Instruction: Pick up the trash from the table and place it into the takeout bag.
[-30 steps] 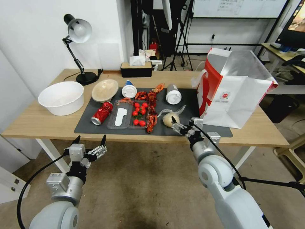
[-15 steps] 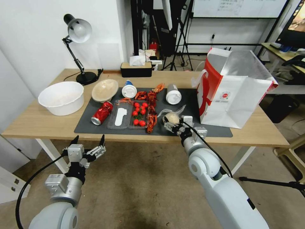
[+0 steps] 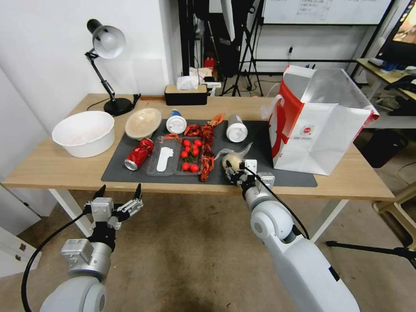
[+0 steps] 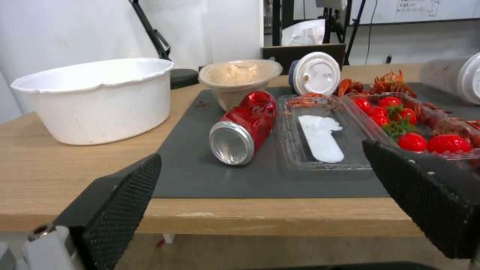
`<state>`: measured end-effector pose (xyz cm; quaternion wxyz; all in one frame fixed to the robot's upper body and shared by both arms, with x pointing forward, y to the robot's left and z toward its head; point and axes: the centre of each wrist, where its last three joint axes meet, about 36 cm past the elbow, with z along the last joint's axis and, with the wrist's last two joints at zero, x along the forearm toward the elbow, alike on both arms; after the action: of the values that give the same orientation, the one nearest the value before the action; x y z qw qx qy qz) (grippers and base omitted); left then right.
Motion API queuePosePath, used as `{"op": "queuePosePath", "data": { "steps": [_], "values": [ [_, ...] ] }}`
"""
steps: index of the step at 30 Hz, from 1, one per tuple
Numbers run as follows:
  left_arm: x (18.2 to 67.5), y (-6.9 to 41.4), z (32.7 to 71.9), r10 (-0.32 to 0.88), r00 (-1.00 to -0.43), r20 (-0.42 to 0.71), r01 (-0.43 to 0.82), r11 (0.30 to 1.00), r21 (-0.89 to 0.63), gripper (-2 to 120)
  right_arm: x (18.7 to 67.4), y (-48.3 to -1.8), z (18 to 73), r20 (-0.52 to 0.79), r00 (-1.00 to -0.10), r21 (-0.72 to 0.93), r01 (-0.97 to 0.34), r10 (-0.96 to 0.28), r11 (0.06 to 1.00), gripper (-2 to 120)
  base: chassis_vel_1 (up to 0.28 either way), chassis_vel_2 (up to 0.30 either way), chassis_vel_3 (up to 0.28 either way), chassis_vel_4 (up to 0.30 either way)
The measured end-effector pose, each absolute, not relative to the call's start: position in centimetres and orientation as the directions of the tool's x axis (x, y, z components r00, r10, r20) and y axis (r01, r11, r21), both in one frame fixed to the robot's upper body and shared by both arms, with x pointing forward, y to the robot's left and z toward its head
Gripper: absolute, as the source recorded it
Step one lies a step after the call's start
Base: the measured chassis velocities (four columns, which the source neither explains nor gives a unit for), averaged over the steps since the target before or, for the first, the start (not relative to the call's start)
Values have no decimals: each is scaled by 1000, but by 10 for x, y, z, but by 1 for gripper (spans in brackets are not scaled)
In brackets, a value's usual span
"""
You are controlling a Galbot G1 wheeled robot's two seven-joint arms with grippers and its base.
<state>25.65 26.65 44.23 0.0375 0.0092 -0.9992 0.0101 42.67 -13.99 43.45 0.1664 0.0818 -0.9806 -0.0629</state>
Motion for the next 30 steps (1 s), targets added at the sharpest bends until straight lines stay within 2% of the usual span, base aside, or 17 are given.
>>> {"op": "queuePosePath", "data": {
  "steps": [6, 10, 15, 20, 23, 24, 27, 30],
  "values": [
    [257, 267, 439, -21, -997, 71, -22, 1000, -15, 100, 426, -139, 434, 318, -931, 151, -137, -179, 979, 11, 0, 0, 0, 0],
    [257, 267, 439, -22, -997, 71, -23, 1000, -13, 100, 426, -139, 435, 316, -932, 152, -134, -177, 979, 6, 0, 0, 0, 0],
    [257, 268, 438, -22, -997, 74, -23, 1000, -10, 100, 422, -141, 440, 286, -941, 165, -139, -182, 977, 6, 0, 0, 0, 0],
    [258, 270, 435, -22, -997, 70, -22, 1000, -6, 100, 409, -148, 471, 171, -956, 217, -199, -237, 956, 6, 0, 0, 0, 0],
    [258, 270, 434, -21, -997, 68, -21, 1000, -3, 100, 396, -157, 503, 48, -949, 257, -288, -310, 922, 6, 0, 0, 0, 0],
    [258, 270, 434, -21, -997, 68, -21, 1000, -3, 100, 396, -157, 503, 48, -949, 257, -288, -310, 922, 6, 0, 0, 0, 0],
    [257, 271, 434, -19, -998, 66, -19, 1000, -1, 100, 390, -175, 538, -85, -932, 275, -361, -352, 891, 6, 0, 0, 0, 0],
    [257, 271, 434, -20, -998, 65, -20, 1000, 0, 100, 389, -184, 554, -140, -925, 275, -380, -354, 883, 6, 0, 0, 0, 0]
  ]
}}
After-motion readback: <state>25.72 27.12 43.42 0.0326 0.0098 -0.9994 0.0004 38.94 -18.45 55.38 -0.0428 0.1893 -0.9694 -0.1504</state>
